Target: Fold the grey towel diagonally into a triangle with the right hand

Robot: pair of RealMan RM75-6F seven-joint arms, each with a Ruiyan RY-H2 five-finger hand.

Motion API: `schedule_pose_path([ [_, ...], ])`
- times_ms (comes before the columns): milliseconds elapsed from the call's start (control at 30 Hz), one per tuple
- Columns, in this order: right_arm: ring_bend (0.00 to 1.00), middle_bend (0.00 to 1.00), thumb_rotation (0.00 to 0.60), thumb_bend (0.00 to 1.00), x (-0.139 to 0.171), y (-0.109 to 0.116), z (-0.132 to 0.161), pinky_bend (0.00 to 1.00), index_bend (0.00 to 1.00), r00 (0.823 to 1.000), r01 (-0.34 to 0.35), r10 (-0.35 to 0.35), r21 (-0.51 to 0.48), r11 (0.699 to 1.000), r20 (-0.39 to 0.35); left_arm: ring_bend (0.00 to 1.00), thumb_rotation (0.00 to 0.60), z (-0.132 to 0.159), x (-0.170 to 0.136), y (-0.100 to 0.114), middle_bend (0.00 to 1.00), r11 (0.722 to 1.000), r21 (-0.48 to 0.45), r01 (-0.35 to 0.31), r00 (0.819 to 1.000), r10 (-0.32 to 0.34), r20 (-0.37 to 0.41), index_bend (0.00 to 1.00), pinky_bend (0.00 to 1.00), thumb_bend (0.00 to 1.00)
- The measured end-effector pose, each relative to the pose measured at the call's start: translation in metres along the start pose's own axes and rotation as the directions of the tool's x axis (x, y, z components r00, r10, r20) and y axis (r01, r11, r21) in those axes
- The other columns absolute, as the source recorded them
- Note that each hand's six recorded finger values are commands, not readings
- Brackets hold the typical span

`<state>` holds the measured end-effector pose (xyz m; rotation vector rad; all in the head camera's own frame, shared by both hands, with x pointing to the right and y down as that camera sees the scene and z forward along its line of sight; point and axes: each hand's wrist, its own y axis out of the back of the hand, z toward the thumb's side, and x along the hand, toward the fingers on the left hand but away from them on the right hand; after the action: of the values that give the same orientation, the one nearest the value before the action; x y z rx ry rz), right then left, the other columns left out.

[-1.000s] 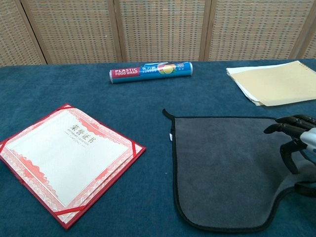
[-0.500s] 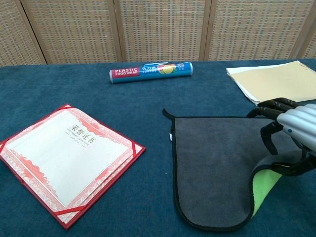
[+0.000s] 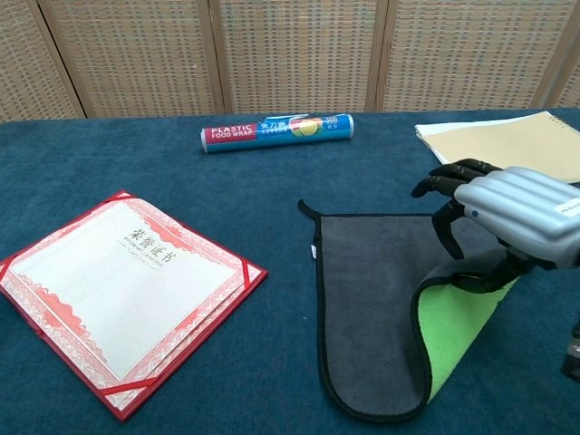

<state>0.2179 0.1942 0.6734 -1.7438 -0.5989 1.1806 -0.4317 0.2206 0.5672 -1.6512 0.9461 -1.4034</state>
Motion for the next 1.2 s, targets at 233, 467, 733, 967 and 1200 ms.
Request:
schedule_pose_path([
  [233, 0.00, 0.15, 0.600, 0.29, -0.013, 0.002, -0.001, 0.00, 0.65, 1.000, -0.001, 0.001, 0.003, 1.000, 0.007, 0.00, 0.600, 0.001, 0.000, -0.002, 0.00, 1.000, 0.001, 0.005, 1.000, -0.005, 0.003, 0.00, 0.00, 0.12],
  [467, 0.00, 0.15, 0.600, 0.29, -0.029, 0.005, -0.006, 0.00, 0.65, 1.000, -0.005, 0.005, -0.002, 1.000, 0.026, 0.00, 0.600, 0.001, 0.001, -0.004, 0.00, 1.000, 0.001, 0.011, 1.000, -0.011, 0.000, 0.00, 0.00, 0.12],
  [733, 0.00, 0.15, 0.600, 0.29, -0.047, 0.005, -0.009, 0.00, 0.65, 0.999, -0.013, 0.013, -0.003, 1.000, 0.038, 0.00, 0.600, -0.001, 0.003, -0.005, 0.00, 1.000, 0.003, 0.018, 1.000, -0.018, -0.005, 0.00, 0.00, 0.12],
  [967, 0.00, 0.15, 0.600, 0.29, -0.056, 0.002, -0.006, 0.00, 0.65, 0.999, -0.024, 0.024, -0.002, 1.000, 0.032, 0.00, 0.600, -0.001, 0.004, -0.007, 0.00, 1.000, 0.005, 0.024, 1.000, -0.024, -0.008, 0.00, 0.00, 0.12],
  [1200, 0.00, 0.15, 0.600, 0.29, -0.062, 0.003, 0.005, 0.00, 0.66, 1.000, -0.019, 0.019, -0.002, 1.000, 0.004, 0.00, 0.600, -0.001, 0.005, -0.009, 0.00, 1.000, 0.007, 0.028, 1.000, -0.028, -0.008, 0.00, 0.00, 0.12],
])
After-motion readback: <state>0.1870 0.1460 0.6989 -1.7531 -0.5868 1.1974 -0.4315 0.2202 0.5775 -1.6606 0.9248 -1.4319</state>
